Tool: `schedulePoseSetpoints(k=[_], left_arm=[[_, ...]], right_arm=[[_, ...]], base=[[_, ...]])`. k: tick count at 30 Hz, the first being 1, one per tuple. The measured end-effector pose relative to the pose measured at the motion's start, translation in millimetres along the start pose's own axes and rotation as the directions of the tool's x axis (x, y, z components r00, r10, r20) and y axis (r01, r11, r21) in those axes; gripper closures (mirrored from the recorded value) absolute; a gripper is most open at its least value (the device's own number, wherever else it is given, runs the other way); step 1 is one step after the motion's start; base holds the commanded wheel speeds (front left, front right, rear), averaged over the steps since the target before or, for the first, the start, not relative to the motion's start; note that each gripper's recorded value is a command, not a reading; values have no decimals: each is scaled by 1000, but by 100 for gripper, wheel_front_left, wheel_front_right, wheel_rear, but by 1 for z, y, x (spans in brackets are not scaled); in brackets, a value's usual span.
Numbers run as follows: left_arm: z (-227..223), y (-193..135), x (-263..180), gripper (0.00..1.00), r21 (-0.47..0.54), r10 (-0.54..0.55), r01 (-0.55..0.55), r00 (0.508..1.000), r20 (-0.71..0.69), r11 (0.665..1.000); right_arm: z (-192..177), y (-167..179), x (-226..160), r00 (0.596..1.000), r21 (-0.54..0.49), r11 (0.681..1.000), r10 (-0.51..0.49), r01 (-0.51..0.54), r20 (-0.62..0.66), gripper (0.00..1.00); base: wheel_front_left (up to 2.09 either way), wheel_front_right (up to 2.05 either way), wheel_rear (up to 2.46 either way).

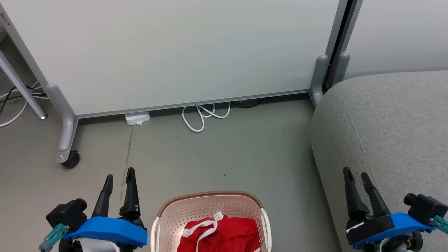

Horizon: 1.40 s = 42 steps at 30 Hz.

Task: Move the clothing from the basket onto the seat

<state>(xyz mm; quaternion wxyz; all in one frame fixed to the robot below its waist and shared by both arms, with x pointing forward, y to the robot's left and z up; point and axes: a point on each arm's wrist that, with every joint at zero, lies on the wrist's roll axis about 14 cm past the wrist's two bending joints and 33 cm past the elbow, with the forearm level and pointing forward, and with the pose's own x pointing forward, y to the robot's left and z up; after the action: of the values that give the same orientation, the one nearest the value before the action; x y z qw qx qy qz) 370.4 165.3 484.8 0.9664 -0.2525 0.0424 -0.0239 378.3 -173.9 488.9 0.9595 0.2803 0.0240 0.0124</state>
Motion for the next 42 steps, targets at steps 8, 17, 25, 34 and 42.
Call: schedulePoseSetpoints(k=[8,17,25,34,42], left_arm=[[1,-4,-1,0,92,-18,17,1000,10,996],[2,-8,-2,0,170,-37,32,999,25,985],[2,-10,-2,0,218,-48,40,998,34,975],[-2,-11,-3,0,237,-54,45,998,34,970],[0,-11,-4,0,259,-59,43,997,53,965]], right_arm=[[3,2,0,1000,-98,995,14,-13,10,0],[5,6,1,999,-195,980,33,-29,16,0],[6,8,1,999,-271,962,47,-39,23,0],[6,11,1,998,-354,934,63,-51,21,0],[8,14,1,996,-416,907,82,-63,28,0]], base=[[0,0,0],[0,0,0],[0,0,0],[0,0,0],[0,0,0]])
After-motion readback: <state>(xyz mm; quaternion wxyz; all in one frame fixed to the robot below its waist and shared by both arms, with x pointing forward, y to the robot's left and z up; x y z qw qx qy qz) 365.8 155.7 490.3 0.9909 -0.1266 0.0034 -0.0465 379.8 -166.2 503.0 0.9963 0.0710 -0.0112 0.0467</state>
